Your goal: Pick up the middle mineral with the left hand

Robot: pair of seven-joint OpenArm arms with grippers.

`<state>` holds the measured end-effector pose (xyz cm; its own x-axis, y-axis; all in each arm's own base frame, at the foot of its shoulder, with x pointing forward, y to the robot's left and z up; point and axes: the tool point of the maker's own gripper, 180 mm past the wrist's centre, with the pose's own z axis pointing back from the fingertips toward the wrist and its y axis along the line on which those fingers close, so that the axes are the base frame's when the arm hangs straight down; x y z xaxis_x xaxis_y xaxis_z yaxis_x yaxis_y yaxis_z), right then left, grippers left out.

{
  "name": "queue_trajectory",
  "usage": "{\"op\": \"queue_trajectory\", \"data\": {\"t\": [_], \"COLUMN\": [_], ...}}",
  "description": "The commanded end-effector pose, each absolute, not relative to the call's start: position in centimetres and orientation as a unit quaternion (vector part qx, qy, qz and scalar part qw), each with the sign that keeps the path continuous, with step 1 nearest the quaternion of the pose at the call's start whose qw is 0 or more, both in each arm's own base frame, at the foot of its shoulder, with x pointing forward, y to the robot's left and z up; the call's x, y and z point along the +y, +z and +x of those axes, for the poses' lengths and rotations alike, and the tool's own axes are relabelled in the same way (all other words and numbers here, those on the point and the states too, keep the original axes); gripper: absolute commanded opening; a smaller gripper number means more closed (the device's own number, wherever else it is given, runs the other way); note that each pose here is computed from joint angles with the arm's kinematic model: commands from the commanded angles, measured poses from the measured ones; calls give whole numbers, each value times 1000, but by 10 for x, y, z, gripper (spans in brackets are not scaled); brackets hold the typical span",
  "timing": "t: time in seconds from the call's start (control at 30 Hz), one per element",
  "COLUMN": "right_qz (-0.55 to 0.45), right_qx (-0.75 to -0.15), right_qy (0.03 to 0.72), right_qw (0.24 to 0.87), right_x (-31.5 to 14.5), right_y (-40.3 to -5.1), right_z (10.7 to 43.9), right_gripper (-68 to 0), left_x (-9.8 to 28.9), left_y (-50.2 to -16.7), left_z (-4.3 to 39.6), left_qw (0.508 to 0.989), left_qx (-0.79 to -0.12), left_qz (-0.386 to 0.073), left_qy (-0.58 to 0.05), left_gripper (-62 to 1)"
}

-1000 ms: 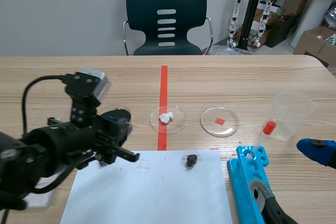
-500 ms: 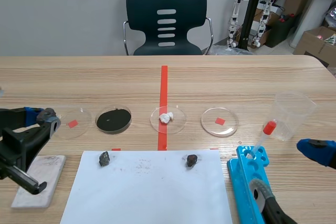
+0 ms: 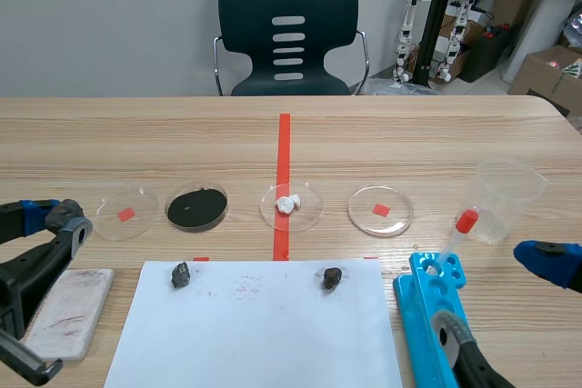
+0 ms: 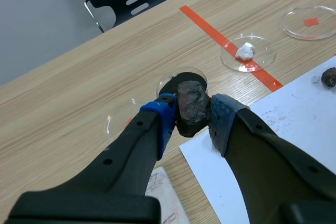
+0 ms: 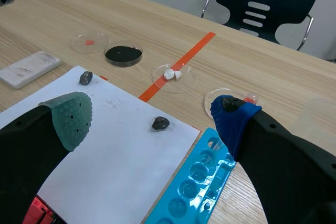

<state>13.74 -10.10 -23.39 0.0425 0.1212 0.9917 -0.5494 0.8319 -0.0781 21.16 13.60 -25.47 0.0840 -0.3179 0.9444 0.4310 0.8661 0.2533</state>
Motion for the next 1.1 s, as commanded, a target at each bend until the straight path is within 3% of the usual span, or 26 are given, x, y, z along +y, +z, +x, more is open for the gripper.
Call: {"op": "queue_trajectory", "data": {"t": [0.0, 1.07], "right_qz": [161, 161], "right_qx": [-662, -662], "right_qy": [238, 238], "right_qw": [693, 693], "right_x": [-103, -103], "right_y": [-227, -227], "right_z": [142, 142], "right_gripper": [-201, -201], "left_x": [135, 135], "left_y": [-245, -247], "left_z": [216, 216], "left_qw": [724, 728], "left_qx": [-642, -638], "left_qz": [-46, -44], "left_qy": [-247, -247], "left_gripper": [-556, -556]}}
